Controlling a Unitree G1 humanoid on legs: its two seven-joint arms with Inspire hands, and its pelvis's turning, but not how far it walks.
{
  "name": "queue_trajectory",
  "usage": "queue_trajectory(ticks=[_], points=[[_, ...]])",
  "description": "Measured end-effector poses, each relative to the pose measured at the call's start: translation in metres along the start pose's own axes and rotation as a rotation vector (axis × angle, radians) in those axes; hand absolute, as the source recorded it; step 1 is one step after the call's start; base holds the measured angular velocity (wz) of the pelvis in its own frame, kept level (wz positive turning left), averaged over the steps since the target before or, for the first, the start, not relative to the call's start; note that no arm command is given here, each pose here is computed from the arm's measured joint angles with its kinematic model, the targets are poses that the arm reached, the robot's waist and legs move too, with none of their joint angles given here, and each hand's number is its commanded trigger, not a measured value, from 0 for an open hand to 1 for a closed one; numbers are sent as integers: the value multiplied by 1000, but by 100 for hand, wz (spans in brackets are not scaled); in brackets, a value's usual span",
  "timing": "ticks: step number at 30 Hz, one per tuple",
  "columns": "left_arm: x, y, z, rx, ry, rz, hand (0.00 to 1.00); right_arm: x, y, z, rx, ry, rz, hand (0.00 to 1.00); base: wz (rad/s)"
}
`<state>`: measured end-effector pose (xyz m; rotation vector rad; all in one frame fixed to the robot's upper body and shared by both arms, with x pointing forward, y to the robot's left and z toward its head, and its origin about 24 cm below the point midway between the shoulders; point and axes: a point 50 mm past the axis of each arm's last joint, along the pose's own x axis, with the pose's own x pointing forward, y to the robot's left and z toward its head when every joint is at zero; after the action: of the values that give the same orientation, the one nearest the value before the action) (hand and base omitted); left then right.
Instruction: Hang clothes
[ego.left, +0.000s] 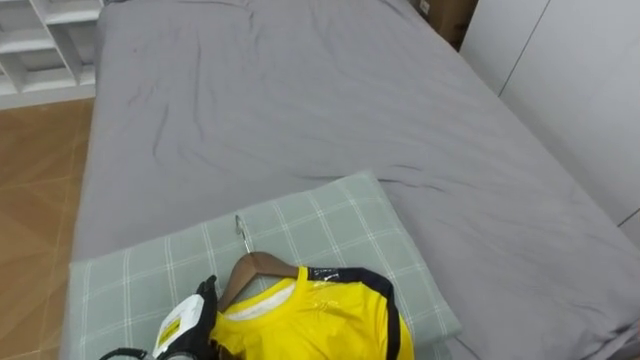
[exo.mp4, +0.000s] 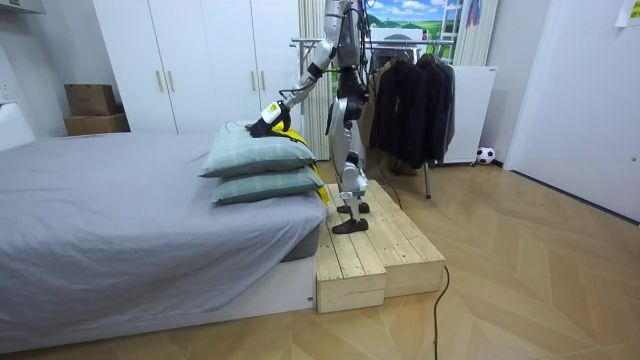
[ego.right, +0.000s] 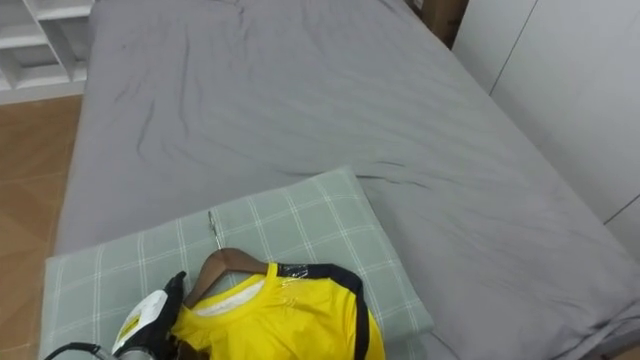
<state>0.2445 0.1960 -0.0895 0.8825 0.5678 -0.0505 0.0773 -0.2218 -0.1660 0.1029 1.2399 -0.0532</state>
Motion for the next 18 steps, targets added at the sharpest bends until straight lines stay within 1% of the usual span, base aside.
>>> queue_trajectory(ticks=[17,18], points=[[0,0,-3,-36,20,-16,0,2,4,5,-39,3,14,0,0],[0,0,-3,-36,20,-16,27,2,4,5,-39,3,14,0,0]])
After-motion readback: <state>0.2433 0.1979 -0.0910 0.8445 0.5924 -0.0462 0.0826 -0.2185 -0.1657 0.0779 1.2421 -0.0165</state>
